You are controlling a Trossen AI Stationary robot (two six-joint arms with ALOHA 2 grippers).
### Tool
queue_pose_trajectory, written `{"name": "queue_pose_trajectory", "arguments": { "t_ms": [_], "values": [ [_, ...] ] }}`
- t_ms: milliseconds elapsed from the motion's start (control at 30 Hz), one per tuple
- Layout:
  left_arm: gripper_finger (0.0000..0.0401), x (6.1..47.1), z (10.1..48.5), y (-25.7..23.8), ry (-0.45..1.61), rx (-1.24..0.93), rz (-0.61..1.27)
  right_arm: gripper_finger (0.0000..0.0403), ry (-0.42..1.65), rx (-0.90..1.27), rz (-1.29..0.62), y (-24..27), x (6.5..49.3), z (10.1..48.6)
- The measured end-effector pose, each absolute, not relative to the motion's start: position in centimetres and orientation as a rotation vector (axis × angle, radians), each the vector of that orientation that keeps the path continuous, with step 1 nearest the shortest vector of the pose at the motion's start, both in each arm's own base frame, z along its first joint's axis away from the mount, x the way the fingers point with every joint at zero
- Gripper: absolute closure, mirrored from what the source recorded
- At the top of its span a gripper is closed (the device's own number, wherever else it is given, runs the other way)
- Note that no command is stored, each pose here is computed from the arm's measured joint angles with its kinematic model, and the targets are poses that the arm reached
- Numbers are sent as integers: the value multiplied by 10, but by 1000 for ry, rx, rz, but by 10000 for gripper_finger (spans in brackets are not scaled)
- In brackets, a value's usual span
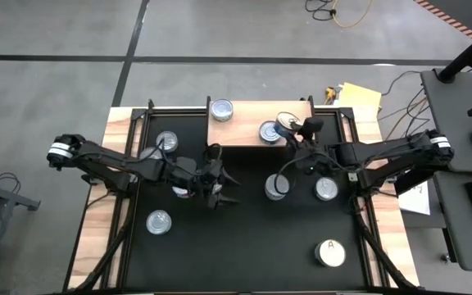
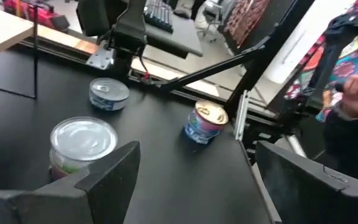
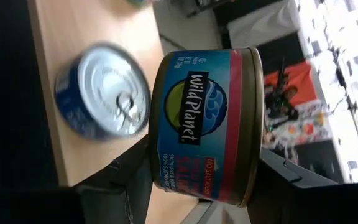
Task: Stack canned seafood by type on shelf
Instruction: Put the blue pink tuna can on the shelf
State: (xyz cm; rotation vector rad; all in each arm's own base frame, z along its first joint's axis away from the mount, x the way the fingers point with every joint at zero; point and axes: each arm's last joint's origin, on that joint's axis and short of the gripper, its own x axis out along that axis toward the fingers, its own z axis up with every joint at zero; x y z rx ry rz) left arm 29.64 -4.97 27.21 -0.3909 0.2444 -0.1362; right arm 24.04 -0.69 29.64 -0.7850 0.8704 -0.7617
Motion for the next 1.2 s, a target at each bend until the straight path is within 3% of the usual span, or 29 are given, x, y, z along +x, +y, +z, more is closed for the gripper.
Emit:
{"name": "queue_pose_trajectory", "arguments": {
  "t_ms": [433, 1200],
  "values": [
    [97, 267, 305, -58, 136, -231, -121, 217, 958, -688, -821, -8, 226, 285],
    [97, 257, 315, -72, 77, -177, -157, 213, 1014, -615, -798, -9, 218, 261]
  ]
}}
